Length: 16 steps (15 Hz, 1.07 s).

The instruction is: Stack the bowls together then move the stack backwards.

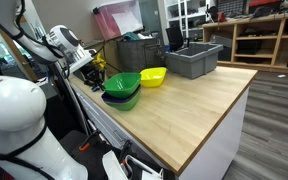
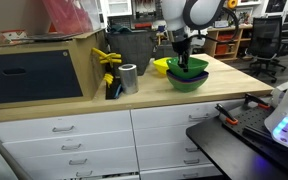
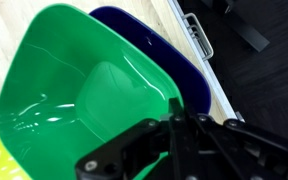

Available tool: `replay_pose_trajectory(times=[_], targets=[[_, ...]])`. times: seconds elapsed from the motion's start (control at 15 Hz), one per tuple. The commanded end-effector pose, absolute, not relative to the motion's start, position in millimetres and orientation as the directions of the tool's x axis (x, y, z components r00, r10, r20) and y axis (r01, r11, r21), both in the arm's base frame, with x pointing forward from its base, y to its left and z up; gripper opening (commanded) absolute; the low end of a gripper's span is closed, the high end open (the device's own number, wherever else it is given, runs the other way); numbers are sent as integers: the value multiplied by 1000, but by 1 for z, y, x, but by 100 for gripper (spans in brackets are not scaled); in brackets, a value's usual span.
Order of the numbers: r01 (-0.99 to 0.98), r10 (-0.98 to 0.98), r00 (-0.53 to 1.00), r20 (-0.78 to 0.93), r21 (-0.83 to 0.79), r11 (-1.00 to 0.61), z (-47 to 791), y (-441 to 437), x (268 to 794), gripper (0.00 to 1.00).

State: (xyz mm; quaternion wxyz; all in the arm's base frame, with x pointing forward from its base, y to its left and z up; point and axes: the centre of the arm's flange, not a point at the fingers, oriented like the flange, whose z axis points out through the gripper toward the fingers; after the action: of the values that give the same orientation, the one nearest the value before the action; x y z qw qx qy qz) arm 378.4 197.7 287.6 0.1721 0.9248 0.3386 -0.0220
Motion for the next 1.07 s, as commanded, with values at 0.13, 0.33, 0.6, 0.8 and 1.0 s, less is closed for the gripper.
replay_pose_trajectory(times=[0.13,0.33,0.6,0.8,1.0], targets=[[601,602,790,-114,336,-725,281,201,365,1],[600,600,792,-114,330,-729,283,204,362,39],[593,596,797,-101,317,-740,295,207,364,67],[577,587,807,-70,307,-757,311,209,369,89],[552,565,824,-42,287,-783,330,209,379,100]])
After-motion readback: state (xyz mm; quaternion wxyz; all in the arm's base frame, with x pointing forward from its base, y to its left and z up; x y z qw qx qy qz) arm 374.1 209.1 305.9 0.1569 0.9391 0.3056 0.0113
